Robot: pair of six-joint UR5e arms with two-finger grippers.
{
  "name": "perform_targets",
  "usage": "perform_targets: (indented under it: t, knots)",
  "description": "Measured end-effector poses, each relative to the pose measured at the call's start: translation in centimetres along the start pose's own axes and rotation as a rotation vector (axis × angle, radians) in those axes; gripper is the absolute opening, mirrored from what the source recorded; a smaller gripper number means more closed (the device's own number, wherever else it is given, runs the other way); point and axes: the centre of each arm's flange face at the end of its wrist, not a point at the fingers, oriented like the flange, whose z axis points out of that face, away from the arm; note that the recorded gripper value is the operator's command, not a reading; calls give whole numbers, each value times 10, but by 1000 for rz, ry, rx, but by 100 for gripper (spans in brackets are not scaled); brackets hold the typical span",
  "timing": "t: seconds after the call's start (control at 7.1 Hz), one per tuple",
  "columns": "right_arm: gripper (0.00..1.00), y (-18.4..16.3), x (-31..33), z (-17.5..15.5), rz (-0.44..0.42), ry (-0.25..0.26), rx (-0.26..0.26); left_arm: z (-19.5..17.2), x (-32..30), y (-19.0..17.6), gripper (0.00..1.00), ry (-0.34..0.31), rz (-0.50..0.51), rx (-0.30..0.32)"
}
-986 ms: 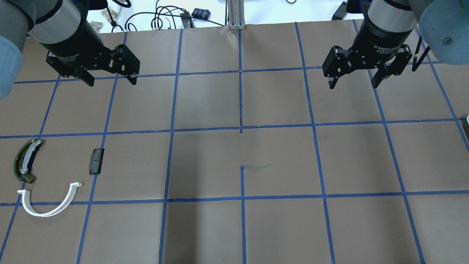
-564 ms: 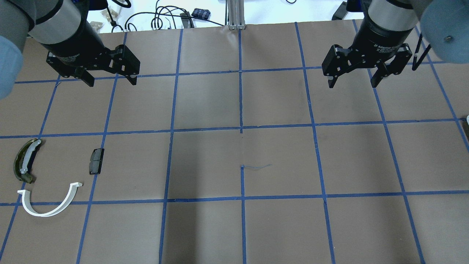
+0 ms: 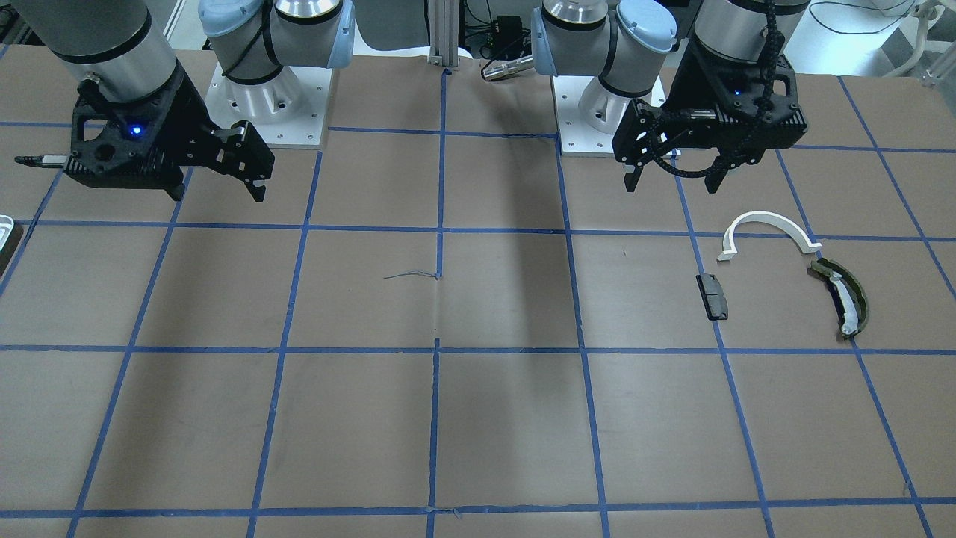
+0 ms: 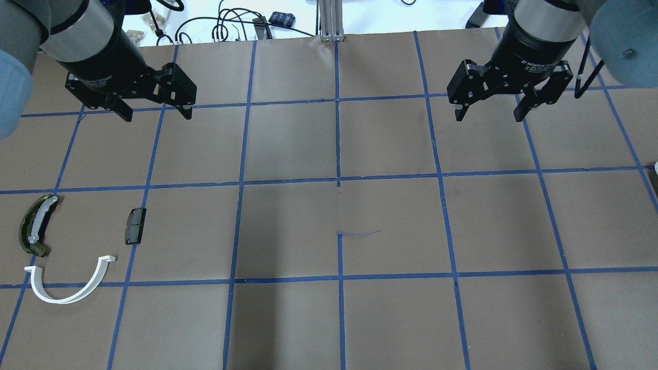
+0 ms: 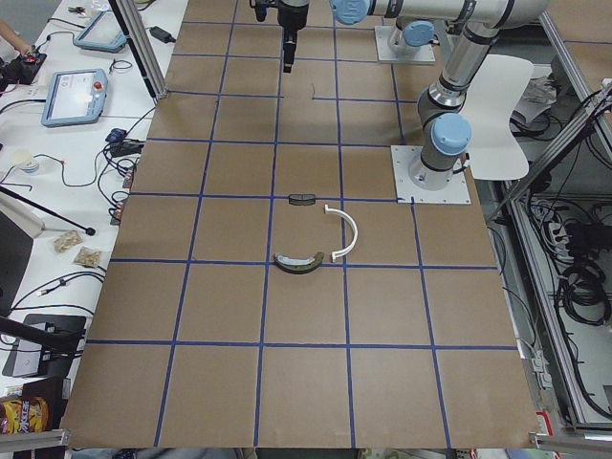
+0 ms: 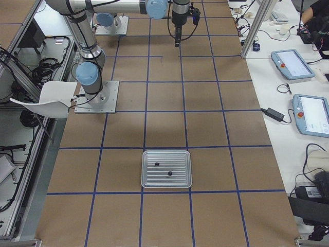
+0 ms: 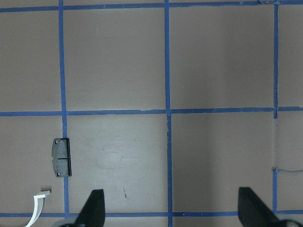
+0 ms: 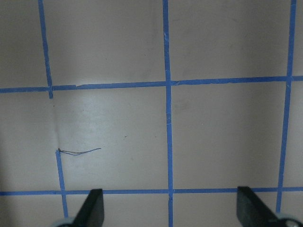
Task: Place bearing gear from tray to pile
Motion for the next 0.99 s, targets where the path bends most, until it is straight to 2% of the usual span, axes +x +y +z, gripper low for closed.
perform_targets:
  t: [0.28,0.56,0.7,0.99]
  knots:
    - [100,-9,23,4,32,4,-4,0,0,0,100,0,-1,0]
    - [100,-22,98,3,132,4,-6,0,0,0,100,0,-1,0]
    - [100,-23,132,3,154,16,-9,0,0,0,100,0,-1,-1]
    - [100,-22,186,4,135,65,-21,1,0,0,100,0,-2,-1]
